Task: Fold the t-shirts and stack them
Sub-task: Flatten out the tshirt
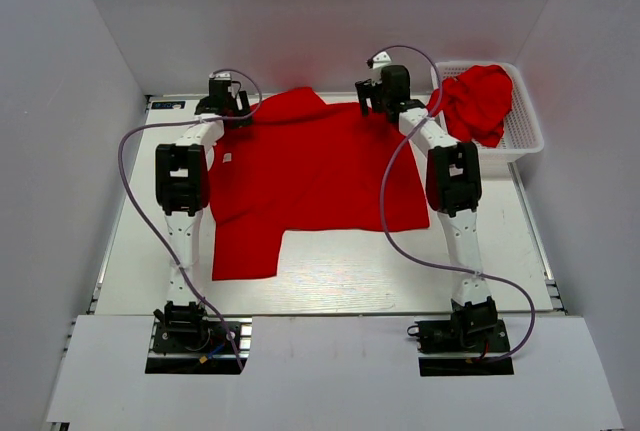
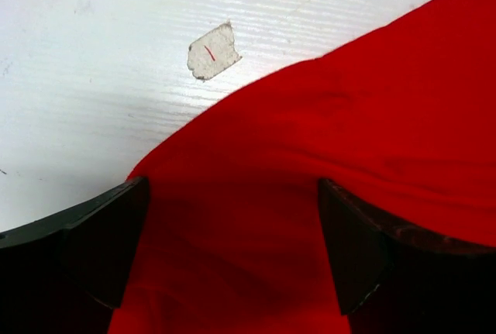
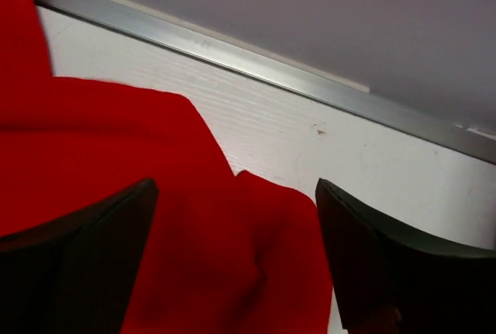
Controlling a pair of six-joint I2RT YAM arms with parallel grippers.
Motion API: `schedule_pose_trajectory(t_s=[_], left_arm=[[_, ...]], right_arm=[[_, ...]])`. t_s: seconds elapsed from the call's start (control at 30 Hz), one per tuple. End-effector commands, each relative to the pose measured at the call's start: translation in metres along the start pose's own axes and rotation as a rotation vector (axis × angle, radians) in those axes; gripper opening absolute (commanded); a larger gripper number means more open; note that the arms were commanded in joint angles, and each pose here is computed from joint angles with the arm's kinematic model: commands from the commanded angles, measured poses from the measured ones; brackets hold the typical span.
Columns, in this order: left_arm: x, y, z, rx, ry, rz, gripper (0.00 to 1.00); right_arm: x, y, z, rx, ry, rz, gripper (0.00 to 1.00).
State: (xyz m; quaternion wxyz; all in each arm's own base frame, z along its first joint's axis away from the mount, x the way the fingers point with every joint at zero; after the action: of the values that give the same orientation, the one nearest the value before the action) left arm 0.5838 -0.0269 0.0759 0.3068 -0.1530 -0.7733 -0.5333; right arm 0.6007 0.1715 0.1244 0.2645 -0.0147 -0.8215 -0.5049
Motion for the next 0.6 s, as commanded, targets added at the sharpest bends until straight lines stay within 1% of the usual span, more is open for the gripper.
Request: schedule_pose_trajectory(t_s=[0.0, 0.03, 0.07, 0.1, 0.13, 0.17, 0.2, 0.23, 0.3, 0.33, 0.4, 0.43, 0.47, 0.5, 0.53, 0.57], left_arm=[[0.022, 0.040, -0.007, 0.024, -0.055, -0.067, 0.99], [0.029, 0.046, -0.009, 0.025, -0.057, -0.071, 0.99], [0.046, 0.061, -0.014, 0.029, -0.072, -0.106, 0.99], [0.055, 0.068, -0.015, 0.031, -0.079, -0.120, 0.99], [0.065, 0.073, -0.018, 0.032, -0.095, -0.129, 0.99], [0.071, 0.071, -0.016, 0.031, -0.091, -0.121, 0.99], [0.090, 0.081, -0.019, 0.043, -0.110, -0.139, 0.99], [0.095, 0.073, -0.016, 0.039, -0.105, -0.106, 0.99], [0.106, 0.068, -0.015, 0.045, -0.107, -0.077, 0.99], [0.117, 0.061, -0.012, 0.043, -0.111, -0.051, 0.99], [0.125, 0.045, -0.012, 0.033, -0.124, -0.012, 0.99], [0.124, 0.022, -0.008, 0.023, -0.111, 0.035, 0.99], [0.132, 0.023, -0.010, 0.024, -0.144, 0.016, 0.99], [0.132, 0.014, -0.012, 0.032, -0.190, 0.047, 0.99], [0.128, -0.006, -0.008, 0.030, -0.205, 0.101, 0.99], [0.128, -0.013, -0.008, 0.039, -0.227, 0.133, 0.99]], right_arm=[[0.022, 0.034, -0.021, 0.004, -0.038, -0.075, 0.90], [0.027, 0.036, -0.019, 0.005, -0.023, -0.070, 0.90], [0.033, 0.040, -0.019, -0.001, -0.015, -0.075, 0.90], [0.043, 0.037, -0.014, -0.010, 0.008, -0.057, 0.90], [0.057, 0.045, -0.018, -0.044, 0.006, -0.060, 0.90], [0.070, 0.054, -0.021, -0.096, 0.006, -0.069, 0.90], [0.071, 0.037, -0.012, -0.124, 0.035, -0.014, 0.90], [0.083, 0.035, -0.009, -0.180, 0.050, 0.029, 0.90], [0.098, 0.027, 0.000, -0.215, 0.090, 0.085, 0.90], [0.109, 0.014, 0.010, -0.228, 0.138, 0.132, 0.90], [0.117, 0.006, 0.022, -0.264, 0.193, 0.152, 0.90], [0.123, -0.015, 0.036, -0.284, 0.247, 0.200, 0.90], [0.125, -0.012, 0.034, -0.298, 0.242, 0.170, 0.90], [0.126, -0.017, 0.037, -0.342, 0.243, 0.184, 0.90], [0.126, -0.028, 0.039, -0.358, 0.237, 0.214, 0.90], [0.126, -0.031, 0.043, -0.372, 0.240, 0.240, 0.90]])
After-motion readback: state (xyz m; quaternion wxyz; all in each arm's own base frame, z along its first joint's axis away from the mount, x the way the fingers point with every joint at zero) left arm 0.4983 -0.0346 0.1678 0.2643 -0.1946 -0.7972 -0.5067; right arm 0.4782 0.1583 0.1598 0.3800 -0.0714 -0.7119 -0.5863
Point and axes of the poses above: each gripper's point midway between its finger pads, its own x axis back along the fingers, its own z axis along the line the jaws close on, y = z × x, the point moved 7 cm from there along x, back along the fingers, and after that the axes turned 14 degrees about x, right-handed, at the moved point
